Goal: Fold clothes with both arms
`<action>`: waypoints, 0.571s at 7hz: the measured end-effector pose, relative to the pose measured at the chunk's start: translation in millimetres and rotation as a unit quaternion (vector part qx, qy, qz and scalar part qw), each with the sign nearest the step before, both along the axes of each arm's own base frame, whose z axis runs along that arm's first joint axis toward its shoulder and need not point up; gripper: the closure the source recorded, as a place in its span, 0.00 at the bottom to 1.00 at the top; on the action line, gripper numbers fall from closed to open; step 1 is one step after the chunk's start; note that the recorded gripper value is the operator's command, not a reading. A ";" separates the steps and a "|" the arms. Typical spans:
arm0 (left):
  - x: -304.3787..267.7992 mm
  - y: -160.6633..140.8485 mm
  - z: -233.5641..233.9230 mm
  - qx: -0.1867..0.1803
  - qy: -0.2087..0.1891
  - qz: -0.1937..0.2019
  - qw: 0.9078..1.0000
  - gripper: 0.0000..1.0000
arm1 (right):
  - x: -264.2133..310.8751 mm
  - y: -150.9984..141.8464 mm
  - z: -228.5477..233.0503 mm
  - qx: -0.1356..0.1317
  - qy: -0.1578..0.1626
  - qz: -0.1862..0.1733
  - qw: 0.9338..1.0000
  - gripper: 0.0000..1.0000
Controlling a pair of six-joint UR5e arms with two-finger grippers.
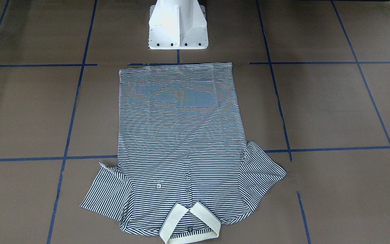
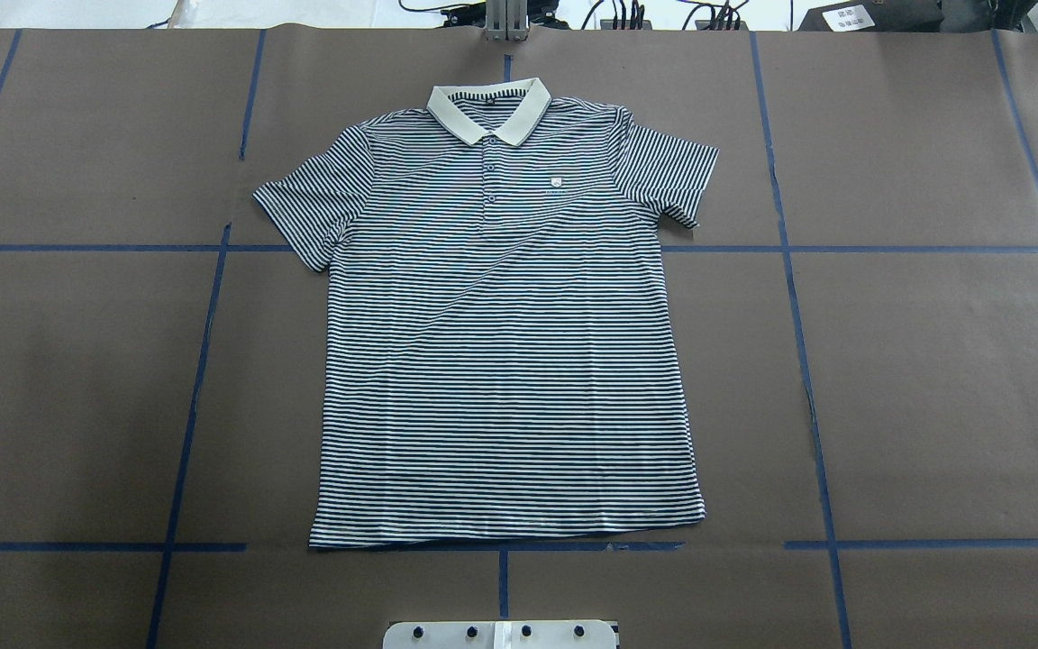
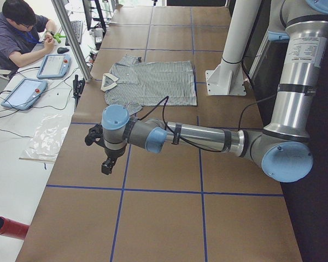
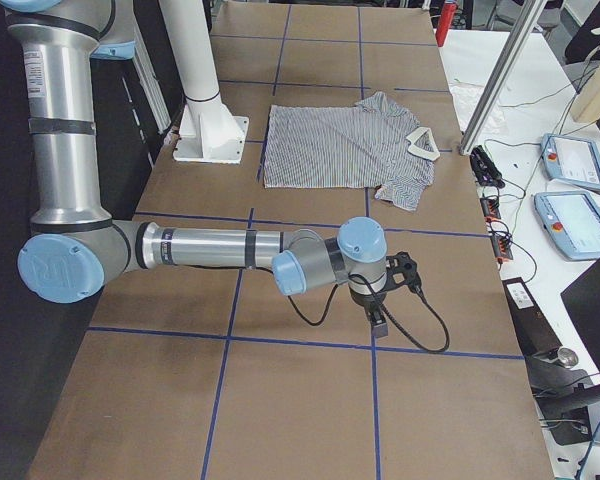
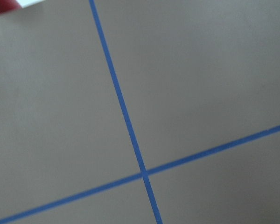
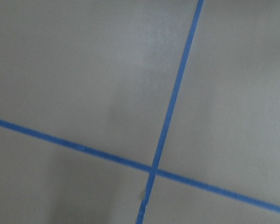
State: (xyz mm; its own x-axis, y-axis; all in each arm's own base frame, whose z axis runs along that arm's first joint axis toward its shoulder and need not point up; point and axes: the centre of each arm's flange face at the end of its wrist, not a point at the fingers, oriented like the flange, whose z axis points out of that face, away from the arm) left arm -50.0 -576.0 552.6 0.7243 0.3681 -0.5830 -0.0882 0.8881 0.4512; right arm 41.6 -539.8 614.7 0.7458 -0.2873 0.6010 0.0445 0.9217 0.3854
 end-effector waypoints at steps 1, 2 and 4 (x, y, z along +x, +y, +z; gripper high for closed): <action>0.6 -15.8 -23.3 0.059 -0.001 -0.005 0.998 0.00 | -4.4 -24.7 -10.5 0.019 -0.005 0.008 1.000 0.00; 0.9 -26.0 -34.8 0.102 0.009 -0.024 0.994 0.00 | -14.7 -51.4 -30.3 0.039 -0.015 0.005 0.999 0.00; 6.9 -31.7 -39.1 0.121 0.036 -0.057 0.990 0.00 | -82.1 -100.2 -100.2 0.048 -0.049 0.011 0.998 0.01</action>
State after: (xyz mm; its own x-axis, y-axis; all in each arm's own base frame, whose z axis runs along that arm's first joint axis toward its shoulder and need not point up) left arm -43.1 -607.6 513.5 0.7286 0.4217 -0.5397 0.0471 0.7553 0.6537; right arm -40.5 -640.1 514.5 0.6909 -0.3319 0.6423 -0.0180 0.8802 0.4742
